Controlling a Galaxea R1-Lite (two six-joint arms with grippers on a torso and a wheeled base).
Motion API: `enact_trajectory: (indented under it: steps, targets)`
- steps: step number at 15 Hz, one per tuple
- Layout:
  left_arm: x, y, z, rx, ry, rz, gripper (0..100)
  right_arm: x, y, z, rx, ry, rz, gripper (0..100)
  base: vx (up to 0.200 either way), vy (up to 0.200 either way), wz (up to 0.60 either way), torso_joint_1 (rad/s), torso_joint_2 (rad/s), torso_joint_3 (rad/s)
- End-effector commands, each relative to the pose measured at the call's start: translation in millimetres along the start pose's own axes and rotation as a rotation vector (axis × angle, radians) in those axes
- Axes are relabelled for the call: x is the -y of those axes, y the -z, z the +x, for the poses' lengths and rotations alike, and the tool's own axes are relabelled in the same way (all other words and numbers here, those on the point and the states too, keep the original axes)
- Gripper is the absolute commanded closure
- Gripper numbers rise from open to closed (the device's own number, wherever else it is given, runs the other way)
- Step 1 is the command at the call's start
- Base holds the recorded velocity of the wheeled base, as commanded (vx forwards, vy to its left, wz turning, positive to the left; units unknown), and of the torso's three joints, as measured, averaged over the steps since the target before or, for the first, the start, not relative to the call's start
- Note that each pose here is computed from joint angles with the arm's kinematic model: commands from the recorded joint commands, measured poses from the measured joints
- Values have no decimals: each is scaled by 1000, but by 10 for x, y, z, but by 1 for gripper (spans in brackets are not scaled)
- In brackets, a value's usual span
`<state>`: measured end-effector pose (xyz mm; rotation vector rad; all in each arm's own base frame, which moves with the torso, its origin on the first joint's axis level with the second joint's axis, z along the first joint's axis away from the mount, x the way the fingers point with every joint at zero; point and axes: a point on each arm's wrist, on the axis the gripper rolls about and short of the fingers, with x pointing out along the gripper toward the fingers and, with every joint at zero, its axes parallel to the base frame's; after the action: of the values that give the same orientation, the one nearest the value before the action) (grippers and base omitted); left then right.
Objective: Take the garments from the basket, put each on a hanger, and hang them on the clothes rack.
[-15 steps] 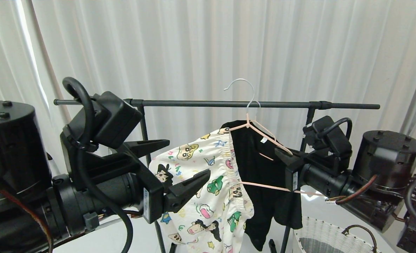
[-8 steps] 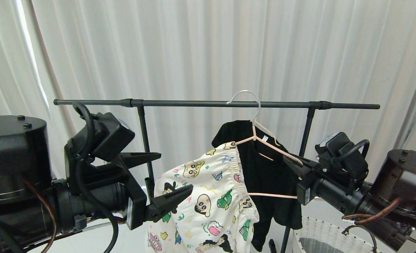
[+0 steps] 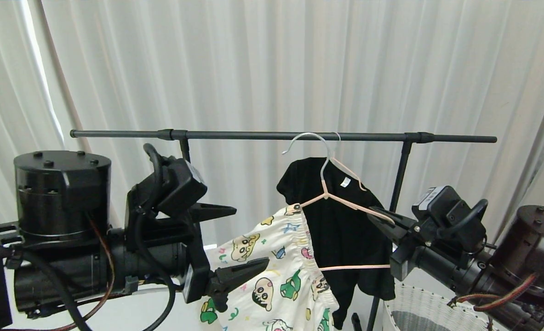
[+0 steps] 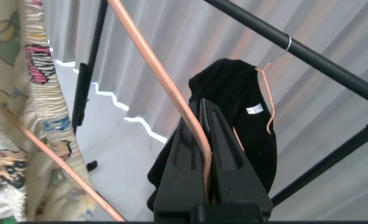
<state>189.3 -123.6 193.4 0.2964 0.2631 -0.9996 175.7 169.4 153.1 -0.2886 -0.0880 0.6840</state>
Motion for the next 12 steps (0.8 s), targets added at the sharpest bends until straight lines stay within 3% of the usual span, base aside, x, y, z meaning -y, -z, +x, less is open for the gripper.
enact_trajectory:
  steps: [1,3,7,8,12]
  targets:
    - [-81,84,171,-45,26,22,0,-27,-16,-15,14,-9,-7,100,0,0,0,0,0,0]
    - [-90,181,236,-62,91,46,0,-46,-27,-22,22,-16,-20,100,0,0,0,0,0,0]
    - [-193,183,431,-78,103,55,0,-102,-40,-93,31,-40,-28,100,0,0,0,0,0,0]
    - [-190,190,448,-81,107,59,100,-104,-46,-96,34,-41,-28,100,0,0,0,0,0,0]
    - [-194,236,477,-95,114,93,100,-103,-49,-94,36,-40,-28,100,0,0,0,0,0,0]
